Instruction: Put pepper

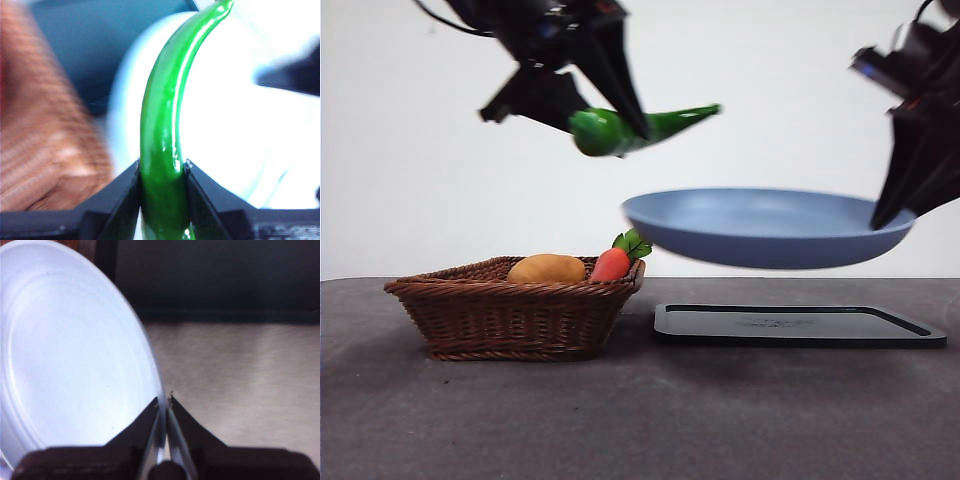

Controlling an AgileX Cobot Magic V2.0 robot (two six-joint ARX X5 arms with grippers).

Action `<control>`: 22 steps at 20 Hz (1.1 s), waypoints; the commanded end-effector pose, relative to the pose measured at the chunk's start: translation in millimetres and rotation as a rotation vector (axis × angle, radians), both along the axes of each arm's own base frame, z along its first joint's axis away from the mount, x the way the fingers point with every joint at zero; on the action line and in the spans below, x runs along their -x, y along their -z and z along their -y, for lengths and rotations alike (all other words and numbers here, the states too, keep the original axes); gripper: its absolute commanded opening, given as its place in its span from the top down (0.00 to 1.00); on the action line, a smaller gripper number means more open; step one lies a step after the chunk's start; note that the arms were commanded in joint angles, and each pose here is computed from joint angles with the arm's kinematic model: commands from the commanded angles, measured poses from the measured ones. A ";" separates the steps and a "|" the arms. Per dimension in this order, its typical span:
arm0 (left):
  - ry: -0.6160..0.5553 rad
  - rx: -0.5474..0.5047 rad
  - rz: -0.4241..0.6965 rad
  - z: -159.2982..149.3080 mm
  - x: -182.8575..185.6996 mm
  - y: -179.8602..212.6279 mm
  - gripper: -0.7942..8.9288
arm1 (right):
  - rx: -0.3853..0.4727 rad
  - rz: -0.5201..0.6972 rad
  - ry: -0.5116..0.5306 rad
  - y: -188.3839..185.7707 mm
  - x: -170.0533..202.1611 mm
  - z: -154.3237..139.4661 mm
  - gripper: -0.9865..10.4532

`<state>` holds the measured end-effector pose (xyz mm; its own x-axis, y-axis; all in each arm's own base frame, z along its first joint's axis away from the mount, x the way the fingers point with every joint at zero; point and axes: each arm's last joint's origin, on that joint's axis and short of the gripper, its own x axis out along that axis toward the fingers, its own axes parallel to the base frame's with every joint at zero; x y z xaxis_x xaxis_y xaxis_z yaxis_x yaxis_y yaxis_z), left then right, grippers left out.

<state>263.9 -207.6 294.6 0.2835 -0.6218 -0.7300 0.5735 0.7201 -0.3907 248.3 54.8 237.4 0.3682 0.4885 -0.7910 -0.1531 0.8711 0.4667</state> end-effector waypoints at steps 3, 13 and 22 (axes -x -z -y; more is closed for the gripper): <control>0.068 -0.131 0.113 32.6 8.5 13.3 0.83 | -0.039 0.012 -0.014 -4.3 -4.1 -18.8 0.91; 0.114 -0.256 0.134 45.7 2.6 40.9 0.83 | -0.047 0.000 -0.028 -4.1 -2.2 -23.0 0.91; 0.117 -0.239 0.133 51.0 5.9 40.5 0.72 | -0.044 -0.022 -0.034 -3.1 -0.1 -23.8 0.91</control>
<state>258.5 -252.3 252.9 0.3271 -0.4607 -0.8251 0.6820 0.7195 -0.1314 244.4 76.2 235.6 0.3219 0.5206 -0.7908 -0.1622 0.8533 0.4956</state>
